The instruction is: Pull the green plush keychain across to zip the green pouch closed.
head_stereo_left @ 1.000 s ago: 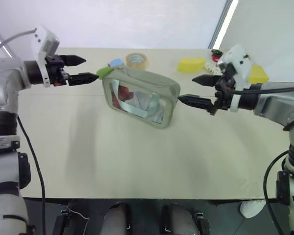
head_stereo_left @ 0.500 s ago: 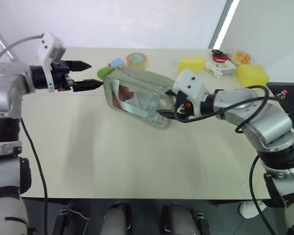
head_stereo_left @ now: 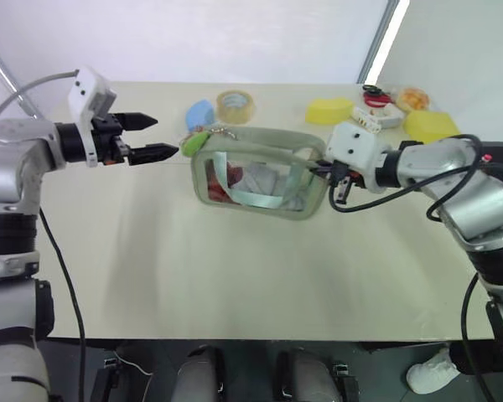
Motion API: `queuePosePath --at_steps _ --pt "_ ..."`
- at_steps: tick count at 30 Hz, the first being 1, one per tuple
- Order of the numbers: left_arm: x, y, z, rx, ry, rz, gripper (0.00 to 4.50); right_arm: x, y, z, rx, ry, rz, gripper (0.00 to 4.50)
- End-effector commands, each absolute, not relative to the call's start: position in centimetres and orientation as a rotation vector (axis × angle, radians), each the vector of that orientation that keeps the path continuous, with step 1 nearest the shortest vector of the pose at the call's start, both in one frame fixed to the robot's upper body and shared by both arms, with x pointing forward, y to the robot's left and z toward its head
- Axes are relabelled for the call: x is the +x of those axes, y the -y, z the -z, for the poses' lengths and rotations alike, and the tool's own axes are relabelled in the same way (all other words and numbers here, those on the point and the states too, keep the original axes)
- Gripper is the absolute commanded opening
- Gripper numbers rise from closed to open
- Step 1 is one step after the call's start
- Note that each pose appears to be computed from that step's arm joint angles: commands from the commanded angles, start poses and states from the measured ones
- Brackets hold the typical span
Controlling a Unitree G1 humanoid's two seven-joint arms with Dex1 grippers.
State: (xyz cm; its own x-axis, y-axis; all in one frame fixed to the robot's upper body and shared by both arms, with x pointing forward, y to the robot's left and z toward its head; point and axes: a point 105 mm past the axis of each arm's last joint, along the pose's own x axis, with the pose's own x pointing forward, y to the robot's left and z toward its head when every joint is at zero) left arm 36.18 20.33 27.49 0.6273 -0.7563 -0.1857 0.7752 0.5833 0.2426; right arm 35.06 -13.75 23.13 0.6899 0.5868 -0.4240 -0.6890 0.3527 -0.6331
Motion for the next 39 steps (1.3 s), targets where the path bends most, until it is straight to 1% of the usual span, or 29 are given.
queuePosePath --at_steps 1,2,3,5,6,8,10,13,15,17,20,23,24,26,30,31,35,39 --pt "35.8 -20.1 -29.0 0.337 -0.004 0.897 4.5 34.5 13.1 -22.7 -0.871 -0.127 -0.872 0.9" --pt "35.8 -20.1 -29.1 0.337 -0.004 0.897 4.5 34.4 13.1 -22.7 -0.863 -0.128 -0.88 1.06" --pt "35.8 -20.2 -29.1 0.335 -0.005 0.895 4.5 34.3 13.2 -22.8 -0.868 -0.126 -0.873 1.49" --pt "35.8 -20.5 -29.1 0.335 -0.009 0.887 4.5 34.4 13.9 -23.7 -0.884 -0.111 -0.839 2.59" --pt "35.9 -20.7 -29.1 0.334 -0.011 0.877 4.5 34.3 14.1 -24.3 -0.886 -0.102 -0.832 3.05" --pt "36.0 -21.1 -29.2 0.33 -0.014 0.862 4.5 34.2 14.0 -25.6 -0.876 -0.077 -0.831 3.05" --pt "36.1 -21.3 -29.2 0.329 -0.012 0.854 4.5 34.5 12.8 -27.3 -0.829 -0.016 -0.826 3.05" --pt "36.3 -21.1 -29.2 0.333 -0.008 0.856 4.5 35.1 10.8 -28.2 -0.78 0.038 -0.841 3.05" --pt "36.4 -20.8 -29.3 0.335 -0.002 0.865 4.5 35.3 9.6 -28.2 -0.763 0.054 -0.863 3.05" --pt "36.5 -20.4 -29.5 0.337 0.008 0.873 4.5 36.0 8.4 -27.5 -0.736 0.052 -0.877 3.05" --pt "36.5 -20.3 -29.6 0.34 0.011 0.877 4.5 36.6 8.0 -25.7 -0.756 0.01 -0.891 3.05" --pt "36.4 -20.4 -29.6 0.344 0.01 0.874 4.5 36.5 7.9 -25.0 -0.769 -0.013 -0.917 3.05" --pt "36.3 -20.5 -29.6 0.344 0.009 0.871 4.5 36.4 7.7 -24.9 -0.766 -0.011 -0.927 2.81" --pt "36.3 -20.6 -29.5 0.345 0.007 0.865 4.5 36.2 7.1 -24.9 -0.755 -0.005 -0.949 2.2" --pt "36.2 -20.7 -29.5 0.346 0.008 0.859 4.5 36.1 5.5 -24.9 -0.737 0.034 -1.0 0.17" --pt "36.2 -20.7 -29.5 0.346 0.009 0.858 4.5 36.0 5.1 -25.0 -0.737 0.051 -1.01 0.03" --pt "36.1 -20.9 -29.7 0.346 0.011 0.85 4.5 35.7 2.8 -26.0 -0.721 0.131 -1.062 0.03" --pt "36.0 -20.9 -29.6 0.35 0.011 0.843 4.5 35.4 2.2 -25.9 -0.714 0.149 -1.102 0.03"
